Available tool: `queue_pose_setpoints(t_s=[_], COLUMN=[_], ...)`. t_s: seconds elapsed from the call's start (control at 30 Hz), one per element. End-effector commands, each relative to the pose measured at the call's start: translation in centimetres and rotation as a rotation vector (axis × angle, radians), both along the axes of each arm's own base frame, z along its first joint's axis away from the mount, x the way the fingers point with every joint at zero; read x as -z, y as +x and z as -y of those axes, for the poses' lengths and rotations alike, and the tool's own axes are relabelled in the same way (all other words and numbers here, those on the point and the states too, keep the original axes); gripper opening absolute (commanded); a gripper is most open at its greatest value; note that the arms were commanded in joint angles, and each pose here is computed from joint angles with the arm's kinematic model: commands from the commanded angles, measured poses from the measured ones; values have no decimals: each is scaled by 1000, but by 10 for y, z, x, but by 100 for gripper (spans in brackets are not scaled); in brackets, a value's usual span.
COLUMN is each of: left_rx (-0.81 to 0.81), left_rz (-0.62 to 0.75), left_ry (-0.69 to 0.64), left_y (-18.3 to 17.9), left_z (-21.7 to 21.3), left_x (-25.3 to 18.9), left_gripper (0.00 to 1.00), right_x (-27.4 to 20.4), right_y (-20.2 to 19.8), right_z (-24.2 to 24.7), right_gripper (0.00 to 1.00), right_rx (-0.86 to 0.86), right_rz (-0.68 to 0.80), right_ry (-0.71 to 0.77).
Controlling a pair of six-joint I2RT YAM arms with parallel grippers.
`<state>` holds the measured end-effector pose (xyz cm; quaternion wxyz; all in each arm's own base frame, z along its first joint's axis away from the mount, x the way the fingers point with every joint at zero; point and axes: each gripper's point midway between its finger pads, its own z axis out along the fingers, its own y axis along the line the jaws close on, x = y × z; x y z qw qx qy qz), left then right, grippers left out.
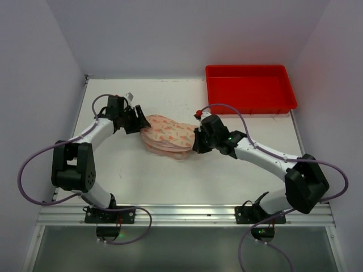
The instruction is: Unzip the laundry bag and remove the bra
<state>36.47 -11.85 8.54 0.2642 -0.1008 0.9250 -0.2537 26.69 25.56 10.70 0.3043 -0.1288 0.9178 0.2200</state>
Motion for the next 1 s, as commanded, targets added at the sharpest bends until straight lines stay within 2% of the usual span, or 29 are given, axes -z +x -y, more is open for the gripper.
queue_pose_setpoints(t_s=[0.0,0.03,0.07,0.13,0.17,0.23,0.3,0.33,0.37,0.47,0.6,0.7,0.8,0.83,0.9,0.93,0.97], left_rx=[-29,-34,-44,-113,-140,-192,-221,-201,-215,-207,-212,-183,-167,-173,-177,-187,-184], left_rz=[86,81,84,130,104,143,98,131,96,88,96,82,66,61,68,71,87], left_ry=[73,58,44,-22,-35,-99,-135,-173,-200,-233,-258,-262,-238,-233,-226,-212,-211], left_y=[38,39,39,35,21,8,-17,-27,-41,-65,-70,-71,-73,-72,-68,-66,-61], left_z=[-18,-17,-15,-12,-13,-11,-9,-1,2,13,19,31,41,40,40,37,38], left_x=[-28,-31,-35,-57,-45,-62,-45,-56,-42,-35,-35,-34,-26,-24,-24,-23,-30], left_gripper=[83,90,92,94,94,95,96,96,96,95,91,82,53,31,14,1,0], right_x=[-34,-37,-41,-48,-49,-51,-59,-54,-56,-48,-41,-37,-34,-34,-30,-28,-26], right_y=[-8,-10,-11,-12,-12,-7,-2,0,2,5,6,4,3,3,-3,-4,-6], right_z=[-73,-86,-99,-135,-145,-169,-184,-189,-193,-196,-196,-195,-188,-185,-174,-168,-162], right_gripper=[0,0,0,0,0,0,0,0,0,0,0,0,0,0,0,0,0], right_rx=[-143,-165,-177,-227,-240,-261,-269,-275,-284,-283,-284,-281,-270,-261,-256,-247,-245], right_rz=[-4,-6,-3,8,11,-6,-3,-11,-5,-3,-7,-16,-18,-13,-20,-15,-13], right_ry=[165,182,192,216,224,251,283,281,286,272,262,252,240,233,208,195,187])
